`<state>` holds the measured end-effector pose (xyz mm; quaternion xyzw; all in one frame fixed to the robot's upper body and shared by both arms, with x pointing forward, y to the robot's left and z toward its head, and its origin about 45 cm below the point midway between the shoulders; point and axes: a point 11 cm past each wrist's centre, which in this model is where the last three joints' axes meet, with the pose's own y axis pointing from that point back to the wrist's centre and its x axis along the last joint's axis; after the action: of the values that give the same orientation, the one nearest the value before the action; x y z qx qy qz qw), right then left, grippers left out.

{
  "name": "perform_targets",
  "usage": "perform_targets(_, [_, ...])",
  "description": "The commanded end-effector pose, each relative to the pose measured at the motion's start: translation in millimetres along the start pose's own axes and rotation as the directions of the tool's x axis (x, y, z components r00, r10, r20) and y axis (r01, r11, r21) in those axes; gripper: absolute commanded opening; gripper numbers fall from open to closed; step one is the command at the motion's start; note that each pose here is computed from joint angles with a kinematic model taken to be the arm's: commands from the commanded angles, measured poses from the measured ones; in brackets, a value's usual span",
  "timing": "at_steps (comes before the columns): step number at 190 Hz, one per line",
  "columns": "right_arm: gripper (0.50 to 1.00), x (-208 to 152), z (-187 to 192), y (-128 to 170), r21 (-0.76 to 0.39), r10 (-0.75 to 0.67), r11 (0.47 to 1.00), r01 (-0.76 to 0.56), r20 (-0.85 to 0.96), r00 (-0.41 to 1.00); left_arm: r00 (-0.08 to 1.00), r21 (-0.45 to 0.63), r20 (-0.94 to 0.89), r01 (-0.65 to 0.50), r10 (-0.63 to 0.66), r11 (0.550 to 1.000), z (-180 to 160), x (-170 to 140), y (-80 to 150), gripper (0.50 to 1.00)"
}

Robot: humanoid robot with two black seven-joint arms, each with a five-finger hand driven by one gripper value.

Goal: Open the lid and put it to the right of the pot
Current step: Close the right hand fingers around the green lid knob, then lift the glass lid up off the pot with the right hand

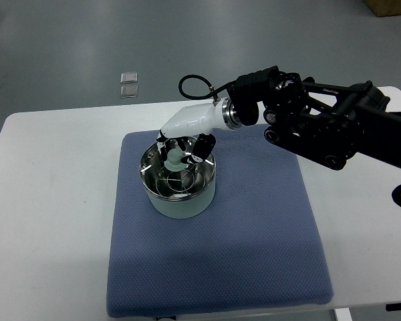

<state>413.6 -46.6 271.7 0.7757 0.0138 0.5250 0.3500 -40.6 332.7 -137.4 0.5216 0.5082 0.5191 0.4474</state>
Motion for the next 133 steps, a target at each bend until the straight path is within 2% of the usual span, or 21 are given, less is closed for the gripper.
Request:
perform_targets(1, [0.500, 3.0, 0.0, 0.9, 0.004, 0.019, 1.000, -0.019, 0.006, 1.000, 1.000, 0.000, 0.000, 0.000, 0.000, 1.000, 0.1, 0.0, 0.0, 1.000])
perform_targets(106, [0.500, 25.4, 12.0, 21.3, -0.004, 0.080, 0.997, -0.080, 0.085, 0.993, 1.000, 0.000, 0.000, 0.000, 0.000, 1.000, 0.1, 0.0, 0.0, 1.000])
perform_targets(133, [0.500, 30.3, 27.2, 38.8, -0.038, 0.086, 0.996, -0.083, 0.103, 0.991, 1.000, 0.000, 0.000, 0.000, 0.000, 1.000, 0.1, 0.0, 0.0, 1.000])
